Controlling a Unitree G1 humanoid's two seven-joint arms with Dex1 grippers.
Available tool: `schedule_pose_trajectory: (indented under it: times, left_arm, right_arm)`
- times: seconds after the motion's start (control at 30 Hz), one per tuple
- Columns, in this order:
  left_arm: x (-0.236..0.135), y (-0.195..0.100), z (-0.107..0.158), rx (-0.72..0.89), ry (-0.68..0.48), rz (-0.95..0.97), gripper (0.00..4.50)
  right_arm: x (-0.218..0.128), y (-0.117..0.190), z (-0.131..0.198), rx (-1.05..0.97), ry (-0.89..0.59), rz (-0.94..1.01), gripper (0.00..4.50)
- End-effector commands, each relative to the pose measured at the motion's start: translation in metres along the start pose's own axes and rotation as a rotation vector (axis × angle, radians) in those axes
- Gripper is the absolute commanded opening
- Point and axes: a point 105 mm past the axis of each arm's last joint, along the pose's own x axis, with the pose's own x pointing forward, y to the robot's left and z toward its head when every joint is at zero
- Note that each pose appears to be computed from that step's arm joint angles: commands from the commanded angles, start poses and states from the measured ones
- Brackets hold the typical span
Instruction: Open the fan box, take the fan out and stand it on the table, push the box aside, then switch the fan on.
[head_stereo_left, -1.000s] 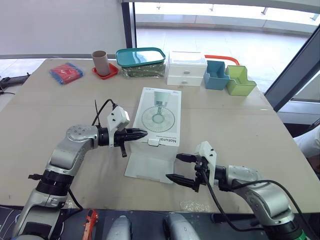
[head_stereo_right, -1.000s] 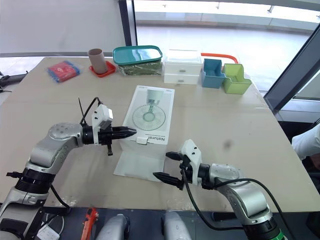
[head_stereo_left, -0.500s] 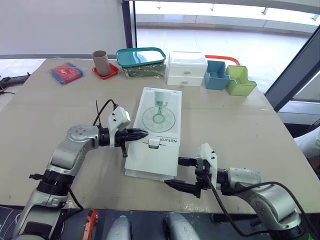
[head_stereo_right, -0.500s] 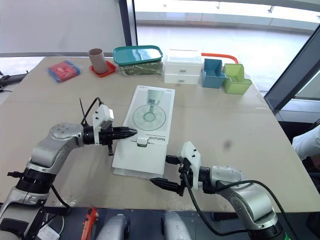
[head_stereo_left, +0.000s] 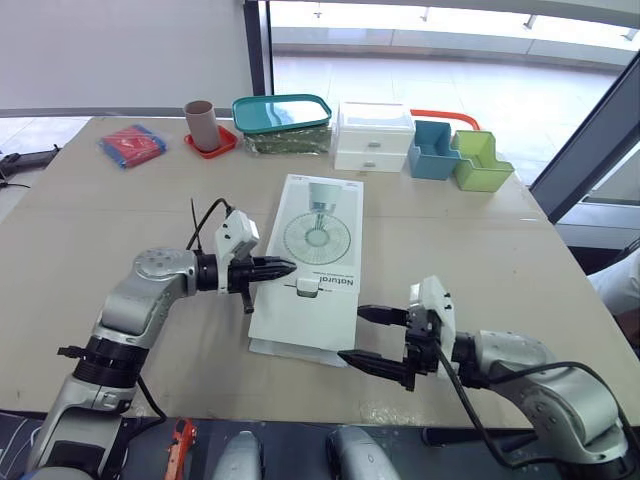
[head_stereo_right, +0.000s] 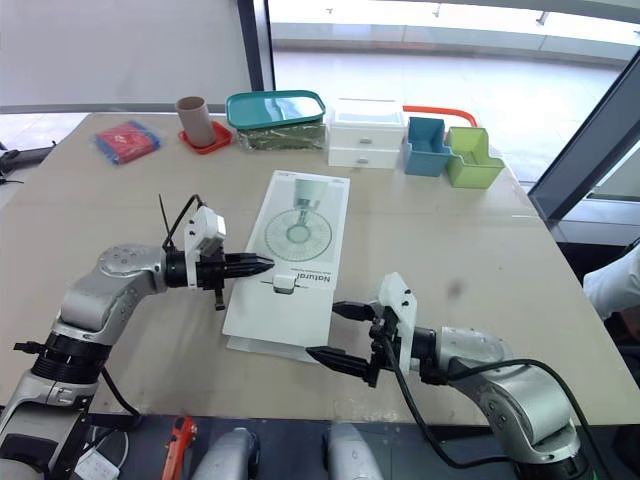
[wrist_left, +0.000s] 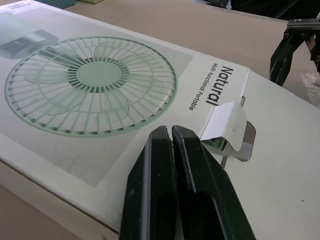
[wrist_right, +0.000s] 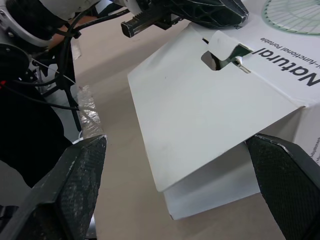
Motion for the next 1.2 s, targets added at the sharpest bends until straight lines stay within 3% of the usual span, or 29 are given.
schedule_pose_trajectory:
  times: [0.03, 0.57, 0.67, 0.73, 0.77, 0.83, 0.97, 1.2]
  left_arm:
    - [-0.001, 0.0, -0.003, -0.008, 0.017, -0.007, 0.2]
    - [-0.001, 0.009, -0.002, 0.029, 0.016, 0.018, 0.2]
    - [-0.006, 0.015, 0.006, 0.031, -0.013, 0.031, 0.0]
    - [-0.007, 0.016, 0.007, 0.04, -0.014, 0.032, 0.0]
    - [-0.007, 0.017, 0.009, 0.042, -0.024, 0.033, 0.0]
    - [-0.008, 0.018, 0.014, 0.037, -0.047, 0.033, 0.0]
    - [-0.01, 0.019, 0.018, 0.043, -0.055, 0.031, 0.0]
    - [-0.017, 0.02, 0.027, 0.048, -0.091, 0.029, 0.0]
  right_arm:
    - [-0.002, 0.008, 0.013, -0.024, -0.039, 0.023, 4.5]
    - [-0.003, 0.019, 0.028, -0.024, -0.06, 0.059, 4.5]
    - [-0.003, 0.021, 0.035, -0.03, -0.078, 0.072, 3.76]
    - [-0.003, 0.023, 0.04, -0.019, -0.096, 0.086, 2.86]
    - [-0.003, 0.025, 0.041, -0.015, -0.096, 0.099, 2.14]
    - [-0.003, 0.027, 0.042, -0.021, -0.088, 0.109, 1.76]
    - [-0.004, 0.026, 0.043, -0.026, -0.086, 0.105, 0.1]
    - [-0.004, 0.025, 0.045, -0.041, -0.089, 0.09, 0.04]
